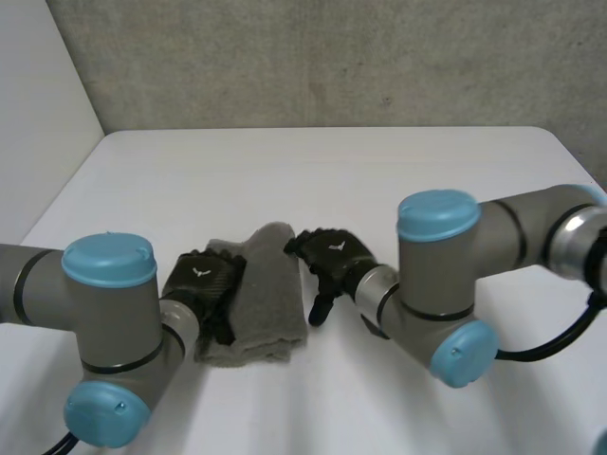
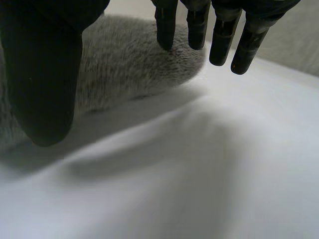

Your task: Fold the laundry

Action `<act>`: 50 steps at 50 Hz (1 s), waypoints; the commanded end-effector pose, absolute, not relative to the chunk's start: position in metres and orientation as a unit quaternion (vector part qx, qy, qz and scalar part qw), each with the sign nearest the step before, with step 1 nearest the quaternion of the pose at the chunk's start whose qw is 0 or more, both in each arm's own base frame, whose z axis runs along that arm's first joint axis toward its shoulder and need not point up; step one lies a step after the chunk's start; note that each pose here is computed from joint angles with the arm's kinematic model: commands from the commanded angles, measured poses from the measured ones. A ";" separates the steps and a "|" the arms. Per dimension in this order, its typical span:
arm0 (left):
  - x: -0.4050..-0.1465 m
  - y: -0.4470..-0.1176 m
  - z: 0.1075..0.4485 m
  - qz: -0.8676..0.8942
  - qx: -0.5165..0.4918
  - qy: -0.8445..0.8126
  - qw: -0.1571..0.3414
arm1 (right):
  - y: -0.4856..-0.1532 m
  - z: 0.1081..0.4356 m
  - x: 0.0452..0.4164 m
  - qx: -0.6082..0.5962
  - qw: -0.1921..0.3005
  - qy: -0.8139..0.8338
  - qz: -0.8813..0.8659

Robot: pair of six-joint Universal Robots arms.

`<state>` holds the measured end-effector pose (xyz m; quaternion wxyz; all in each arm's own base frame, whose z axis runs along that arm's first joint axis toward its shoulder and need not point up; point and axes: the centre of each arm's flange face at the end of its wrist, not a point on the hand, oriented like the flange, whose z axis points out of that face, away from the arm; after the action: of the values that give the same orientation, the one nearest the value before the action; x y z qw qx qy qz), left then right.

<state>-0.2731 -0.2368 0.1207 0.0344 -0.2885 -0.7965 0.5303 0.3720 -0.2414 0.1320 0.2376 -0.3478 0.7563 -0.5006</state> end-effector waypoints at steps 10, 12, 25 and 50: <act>-0.296 -0.227 0.207 0.636 -0.292 -0.712 0.056 | -0.258 0.237 0.358 -0.333 0.181 0.689 -0.618; -0.298 -0.227 0.224 0.655 -0.283 -0.698 0.064 | -0.263 0.260 0.347 -0.305 0.175 0.681 -0.642; -0.251 -0.227 0.340 0.712 -0.161 -0.677 0.094 | -0.278 0.365 0.252 -0.132 0.070 0.648 -0.747; -0.227 -0.217 0.357 0.696 -0.122 -0.698 0.117 | -0.243 0.344 0.256 -0.227 0.084 0.679 -0.693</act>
<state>-0.2266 -0.2172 0.3586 0.1174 -0.1221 -0.6969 0.6969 0.2356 -0.2466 0.3587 0.0592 -0.1421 0.6735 -0.7230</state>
